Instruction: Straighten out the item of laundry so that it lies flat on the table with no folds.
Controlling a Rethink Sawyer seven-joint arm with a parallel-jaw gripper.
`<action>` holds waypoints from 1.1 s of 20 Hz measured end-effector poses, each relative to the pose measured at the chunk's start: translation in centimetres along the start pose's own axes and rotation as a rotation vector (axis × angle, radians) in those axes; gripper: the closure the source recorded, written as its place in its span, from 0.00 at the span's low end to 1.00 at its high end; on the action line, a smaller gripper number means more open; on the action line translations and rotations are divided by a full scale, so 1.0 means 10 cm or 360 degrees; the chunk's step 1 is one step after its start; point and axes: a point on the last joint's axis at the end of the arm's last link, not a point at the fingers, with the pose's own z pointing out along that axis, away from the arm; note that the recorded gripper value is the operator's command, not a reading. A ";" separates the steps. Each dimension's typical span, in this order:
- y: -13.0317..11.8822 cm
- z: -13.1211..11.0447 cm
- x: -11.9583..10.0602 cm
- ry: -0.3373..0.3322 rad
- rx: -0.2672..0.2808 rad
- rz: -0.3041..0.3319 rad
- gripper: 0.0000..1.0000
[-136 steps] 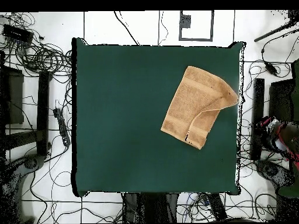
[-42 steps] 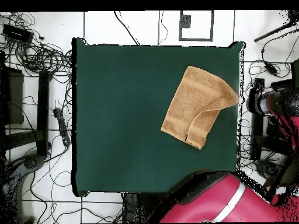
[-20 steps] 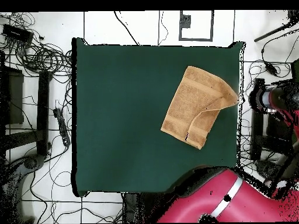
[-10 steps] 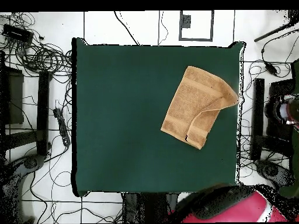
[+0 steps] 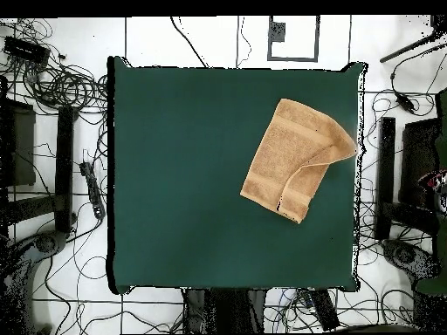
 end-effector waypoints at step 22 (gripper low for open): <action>-0.40 0.28 -0.10 -0.0024 -0.0003 -0.0727 0.00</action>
